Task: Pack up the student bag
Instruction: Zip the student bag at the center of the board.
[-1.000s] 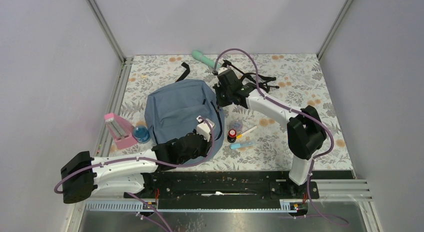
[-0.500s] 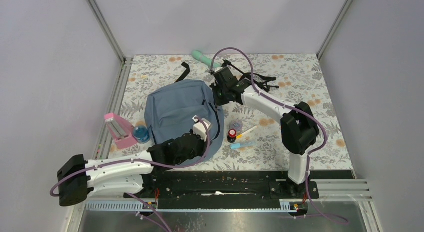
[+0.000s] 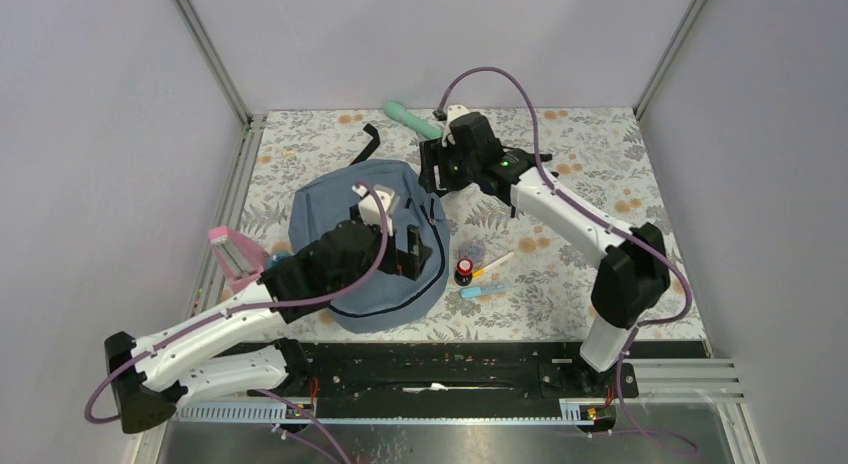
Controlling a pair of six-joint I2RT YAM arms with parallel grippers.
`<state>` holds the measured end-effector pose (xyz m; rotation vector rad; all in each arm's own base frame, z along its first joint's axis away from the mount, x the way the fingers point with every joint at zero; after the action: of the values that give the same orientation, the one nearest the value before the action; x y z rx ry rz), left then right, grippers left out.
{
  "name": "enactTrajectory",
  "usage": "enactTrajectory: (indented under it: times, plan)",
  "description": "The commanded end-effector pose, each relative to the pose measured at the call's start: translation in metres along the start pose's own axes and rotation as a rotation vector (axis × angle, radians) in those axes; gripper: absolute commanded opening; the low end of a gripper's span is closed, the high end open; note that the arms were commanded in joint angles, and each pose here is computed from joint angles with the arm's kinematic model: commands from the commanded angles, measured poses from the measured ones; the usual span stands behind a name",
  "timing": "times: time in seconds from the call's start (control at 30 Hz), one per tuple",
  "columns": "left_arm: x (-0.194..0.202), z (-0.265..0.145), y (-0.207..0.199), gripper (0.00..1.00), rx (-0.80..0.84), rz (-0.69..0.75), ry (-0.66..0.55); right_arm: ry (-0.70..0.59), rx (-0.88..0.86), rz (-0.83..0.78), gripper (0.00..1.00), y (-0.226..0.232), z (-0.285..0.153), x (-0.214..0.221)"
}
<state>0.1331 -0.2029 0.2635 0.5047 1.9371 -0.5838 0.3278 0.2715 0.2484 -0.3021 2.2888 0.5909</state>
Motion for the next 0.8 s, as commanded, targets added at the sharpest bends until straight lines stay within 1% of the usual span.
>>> enactTrajectory:
  times: [0.0, 0.13, 0.23, 0.3, 0.33, 0.43, 0.5, 0.6, 0.67, 0.77]
  plan:
    - [-0.015, -0.007, 0.019, 0.99, -0.026, 0.005, 0.056, -0.09, -0.09, -0.001, 0.75, 0.012, -0.034, -0.019]
    - [-0.025, -0.012, 0.059, 0.99, -0.116, -0.015, 0.063, -0.078, -0.138, 0.026, 0.74, 0.017, -0.04, -0.016]
    - [-0.029, -0.013, 0.093, 0.99, -0.242, -0.045, 0.086, -0.053, -0.195, 0.047, 0.74, 0.021, -0.038, -0.01]
    - [-0.027, -0.012, 0.116, 0.99, -0.291, -0.102, 0.097, -0.042, -0.203, 0.07, 0.74, 0.022, -0.033, -0.007]
    - [-0.026, -0.01, 0.125, 0.99, -0.281, -0.137, 0.102, -0.037, -0.204, 0.084, 0.74, 0.022, -0.029, -0.005]
    - [-0.021, -0.007, 0.151, 0.99, -0.309, -0.214, 0.109, -0.037, -0.221, 0.133, 0.69, 0.027, -0.018, -0.003]
    - [-0.018, -0.004, 0.16, 0.99, -0.327, -0.219, 0.119, -0.03, -0.23, 0.153, 0.66, 0.034, -0.01, -0.002]
    - [-0.013, -0.004, 0.169, 0.99, -0.376, -0.187, 0.154, -0.006, -0.216, 0.169, 0.6, 0.039, 0.008, 0.002]
    - [-0.009, -0.005, 0.177, 0.99, -0.416, -0.175, 0.178, 0.009, -0.193, 0.194, 0.58, 0.04, 0.021, 0.005]
    - [0.001, -0.003, 0.188, 0.99, -0.422, -0.211, 0.197, 0.031, -0.135, 0.226, 0.55, 0.036, 0.04, 0.011]
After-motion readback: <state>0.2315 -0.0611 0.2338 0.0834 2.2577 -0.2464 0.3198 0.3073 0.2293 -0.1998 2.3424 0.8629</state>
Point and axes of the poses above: each gripper's point midway between its finger pads, its own z axis out along the fingers, its own y axis along the line the jaws close on, x = y × z, the point moved 9 cm from there along -z, back along the fingers, and after that the axes turned 6 degrees about z, right-handed, at the moved point
